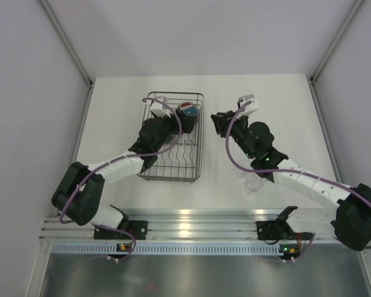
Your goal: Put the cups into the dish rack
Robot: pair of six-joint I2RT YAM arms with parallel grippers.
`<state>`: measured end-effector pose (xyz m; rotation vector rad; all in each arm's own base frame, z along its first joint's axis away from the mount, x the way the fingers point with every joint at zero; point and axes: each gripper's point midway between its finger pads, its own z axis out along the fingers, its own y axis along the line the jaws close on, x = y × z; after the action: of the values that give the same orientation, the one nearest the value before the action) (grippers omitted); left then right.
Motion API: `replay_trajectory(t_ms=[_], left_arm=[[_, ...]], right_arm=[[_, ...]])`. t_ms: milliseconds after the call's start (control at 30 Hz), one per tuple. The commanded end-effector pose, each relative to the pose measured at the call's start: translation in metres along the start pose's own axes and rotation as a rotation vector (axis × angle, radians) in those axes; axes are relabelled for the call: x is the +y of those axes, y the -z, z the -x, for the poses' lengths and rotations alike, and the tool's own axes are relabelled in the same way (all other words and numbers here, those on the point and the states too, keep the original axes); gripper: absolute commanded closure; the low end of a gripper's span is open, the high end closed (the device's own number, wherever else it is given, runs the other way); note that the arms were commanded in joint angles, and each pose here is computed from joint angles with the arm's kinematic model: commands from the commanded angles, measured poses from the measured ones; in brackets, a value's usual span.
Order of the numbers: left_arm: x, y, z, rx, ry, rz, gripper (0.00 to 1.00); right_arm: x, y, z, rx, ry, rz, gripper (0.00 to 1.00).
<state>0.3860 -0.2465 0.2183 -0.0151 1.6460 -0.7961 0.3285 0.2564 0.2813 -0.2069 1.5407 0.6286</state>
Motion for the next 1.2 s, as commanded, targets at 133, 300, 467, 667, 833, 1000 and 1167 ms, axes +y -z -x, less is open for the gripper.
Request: replay_trajectory(t_ms=[133, 300, 467, 667, 833, 1000, 1167], left_arm=[[-0.016, -0.014, 0.014, -0.087, -0.178, 0.029, 1.00], [-0.006, -0.019, 0.004, -0.090, -0.209, 0.068, 1.00], [0.000, -0.028, -0.006, -0.095, -0.219, 0.081, 1.00], [0.015, -0.039, -0.022, -0.083, -0.235, 0.132, 1.00], [0.025, -0.041, -0.022, -0.123, -0.268, 0.180, 1.00], [0.031, -0.044, -0.028, -0.130, -0.292, 0.197, 1.00], [0.040, -0.046, -0.038, -0.111, -0.331, 0.222, 1.00]], right_arm=[[-0.009, 0.008, 0.018, -0.061, -0.037, -0.002, 0.71], [-0.015, 0.010, 0.015, -0.057, -0.045, -0.006, 0.71], [-0.019, 0.010, 0.015, -0.056, -0.061, -0.001, 0.71], [-0.028, 0.010, 0.012, -0.053, -0.073, -0.012, 0.71], [-0.034, 0.008, 0.009, -0.046, -0.084, -0.016, 0.71], [-0.038, 0.006, 0.005, -0.037, -0.090, -0.017, 0.71], [-0.041, 0.005, 0.003, -0.030, -0.099, -0.015, 0.71]])
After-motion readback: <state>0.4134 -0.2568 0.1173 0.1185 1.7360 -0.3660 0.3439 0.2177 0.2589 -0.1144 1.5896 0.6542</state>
